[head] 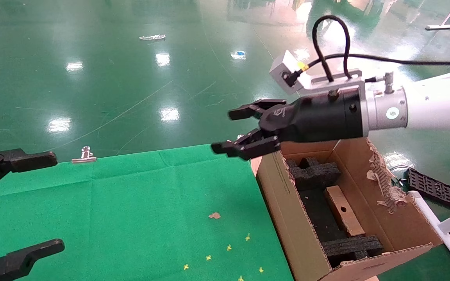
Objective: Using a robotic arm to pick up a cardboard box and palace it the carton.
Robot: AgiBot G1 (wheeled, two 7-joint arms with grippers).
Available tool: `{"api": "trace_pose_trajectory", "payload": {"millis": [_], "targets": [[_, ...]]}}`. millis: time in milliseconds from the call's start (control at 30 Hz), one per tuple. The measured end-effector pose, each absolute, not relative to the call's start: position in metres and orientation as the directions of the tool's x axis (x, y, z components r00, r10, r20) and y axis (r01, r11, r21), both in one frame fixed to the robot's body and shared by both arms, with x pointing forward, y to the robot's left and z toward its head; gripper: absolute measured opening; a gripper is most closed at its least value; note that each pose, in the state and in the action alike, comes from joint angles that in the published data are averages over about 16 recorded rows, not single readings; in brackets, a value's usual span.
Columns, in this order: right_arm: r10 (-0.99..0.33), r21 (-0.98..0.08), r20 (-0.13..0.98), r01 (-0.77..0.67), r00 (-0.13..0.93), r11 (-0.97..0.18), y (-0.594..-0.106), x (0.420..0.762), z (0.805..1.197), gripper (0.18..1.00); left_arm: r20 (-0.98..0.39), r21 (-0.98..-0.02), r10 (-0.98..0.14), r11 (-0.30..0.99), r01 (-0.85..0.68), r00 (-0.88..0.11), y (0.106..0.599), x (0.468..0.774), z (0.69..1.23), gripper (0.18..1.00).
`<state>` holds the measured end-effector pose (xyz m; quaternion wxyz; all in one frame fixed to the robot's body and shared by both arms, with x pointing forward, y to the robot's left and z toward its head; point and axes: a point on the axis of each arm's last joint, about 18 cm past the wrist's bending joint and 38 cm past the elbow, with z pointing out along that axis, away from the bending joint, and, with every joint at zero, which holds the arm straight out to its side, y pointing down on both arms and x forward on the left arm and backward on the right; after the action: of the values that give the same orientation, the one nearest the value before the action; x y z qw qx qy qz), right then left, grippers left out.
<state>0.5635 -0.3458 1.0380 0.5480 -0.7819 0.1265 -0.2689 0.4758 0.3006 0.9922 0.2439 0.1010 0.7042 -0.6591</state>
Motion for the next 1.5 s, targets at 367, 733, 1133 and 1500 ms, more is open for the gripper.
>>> {"api": "trace_pose_trajectory", "payload": {"millis": [367,733,1133,1500], "targets": [[-0.332,-0.926,0.342,0.256,0.879,-0.277,-0.318,0.533,1.016,1.000,-0.477,-0.879,-0.179,0.111,0.464,-0.861,0.301,0.476,0.992,1.001],[-0.216,-0.901,0.430,0.401,0.877,-0.165,-0.304,0.495,0.999,1.000,-0.477,-0.879,-0.179,0.111,0.464,-0.861,0.301,0.476,0.992,1.001],[-0.171,-0.875,0.484,0.474,0.858,-0.096,-0.302,0.470,0.990,1.000,-0.476,-0.879,-0.180,0.111,0.464,-0.861,0.301,0.476,0.992,1.001],[-0.173,-0.877,0.481,0.470,0.860,-0.102,-0.302,0.472,0.991,1.000,-0.476,-0.879,-0.180,0.110,0.464,-0.861,0.301,0.476,0.992,0.996]]}}
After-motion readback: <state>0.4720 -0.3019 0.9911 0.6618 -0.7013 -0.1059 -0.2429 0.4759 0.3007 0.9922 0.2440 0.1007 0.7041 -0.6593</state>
